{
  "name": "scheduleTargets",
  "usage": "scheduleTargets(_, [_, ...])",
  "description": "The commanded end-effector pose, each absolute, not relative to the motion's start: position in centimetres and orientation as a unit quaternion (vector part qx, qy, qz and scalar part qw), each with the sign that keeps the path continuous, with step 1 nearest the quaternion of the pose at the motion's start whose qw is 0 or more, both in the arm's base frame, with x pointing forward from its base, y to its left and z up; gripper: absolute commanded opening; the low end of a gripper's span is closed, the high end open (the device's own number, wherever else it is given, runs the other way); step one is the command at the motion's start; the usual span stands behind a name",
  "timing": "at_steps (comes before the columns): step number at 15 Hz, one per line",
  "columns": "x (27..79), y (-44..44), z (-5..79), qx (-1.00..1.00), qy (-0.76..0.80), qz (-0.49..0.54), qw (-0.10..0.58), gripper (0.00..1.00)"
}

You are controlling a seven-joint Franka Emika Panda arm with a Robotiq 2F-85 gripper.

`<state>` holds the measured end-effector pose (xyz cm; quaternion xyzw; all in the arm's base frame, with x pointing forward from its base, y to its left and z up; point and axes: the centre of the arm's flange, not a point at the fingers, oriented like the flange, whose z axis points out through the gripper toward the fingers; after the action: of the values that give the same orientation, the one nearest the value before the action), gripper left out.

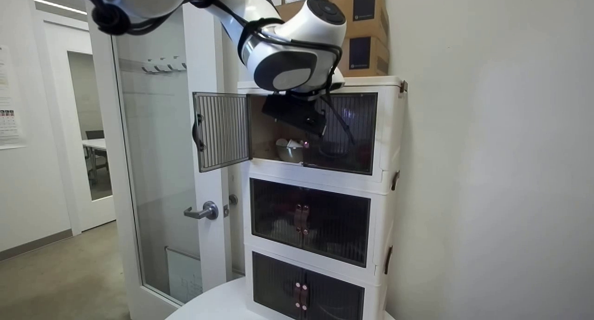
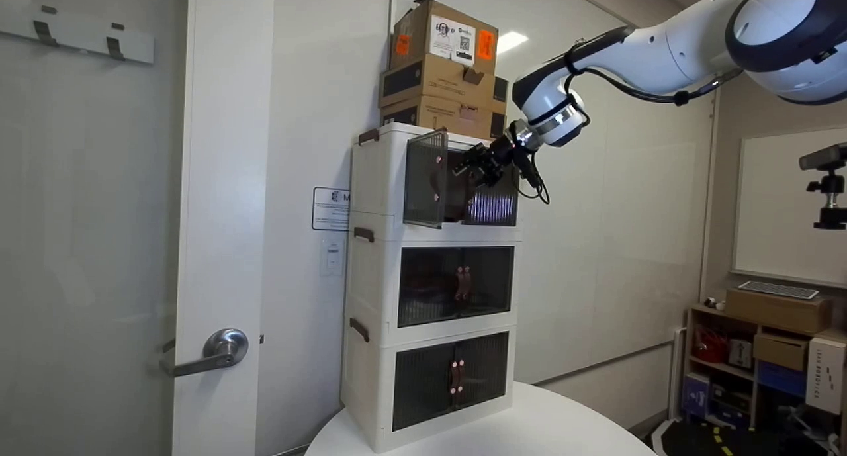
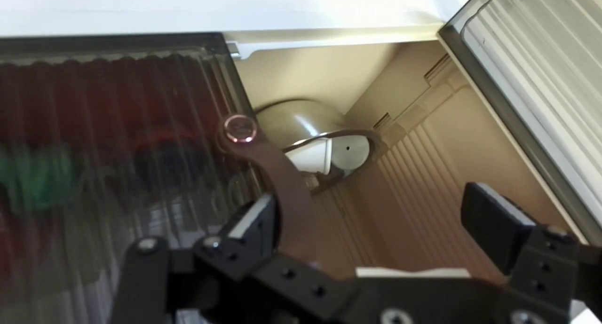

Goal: Open the top drawer

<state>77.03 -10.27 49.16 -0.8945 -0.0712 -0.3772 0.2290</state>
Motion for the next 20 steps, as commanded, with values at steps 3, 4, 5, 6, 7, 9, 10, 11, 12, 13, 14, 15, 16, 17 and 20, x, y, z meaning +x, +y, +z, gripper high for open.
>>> scheduleTargets(3, [77.7, -9.0, 50.1, -0.876, -0.07, -0.373, 0.298, 1.0])
scheduleTargets(4, [77.7, -8.7, 49.9, -0.876, -0.072, -0.369, 0.304, 1.0])
scheduleTargets(5, [77.0, -8.3, 49.5, -0.876, -0.076, -0.363, 0.309, 1.0])
scheduleTargets(6, [76.9, -7.8, 49.4, -0.874, -0.086, -0.355, 0.32, 1.0])
scheduleTargets(7, [76.6, -7.5, 49.4, -0.872, -0.093, -0.349, 0.33, 1.0])
scheduleTargets(9, [76.0, -6.6, 49.8, -0.867, -0.116, -0.347, 0.339, 1.0])
scheduleTargets(10, [75.6, -5.9, 50.0, -0.867, -0.128, -0.344, 0.336, 1.0])
scheduleTargets(11, [75.1, -5.5, 50.2, -0.868, -0.14, -0.342, 0.332, 1.0])
scheduleTargets(12, [74.6, -5.2, 50.3, -0.869, -0.149, -0.338, 0.329, 1.0])
scheduleTargets(13, [74.2, -5.1, 50.2, -0.871, -0.158, -0.334, 0.324, 1.0])
scheduleTargets(14, [73.8, -5.0, 50.1, -0.871, -0.165, -0.332, 0.322, 1.0])
scheduleTargets(15, [73.4, -5.0, 50.0, -0.873, -0.171, -0.326, 0.321, 1.0])
scheduleTargets(16, [72.9, -5.2, 50.1, -0.873, -0.178, -0.321, 0.321, 1.0])
scheduleTargets(17, [72.5, -5.3, 50.2, -0.873, -0.184, -0.315, 0.322, 1.0])
scheduleTargets(20, [70.9, -5.6, 50.6, -0.875, -0.206, -0.295, 0.325, 1.0])
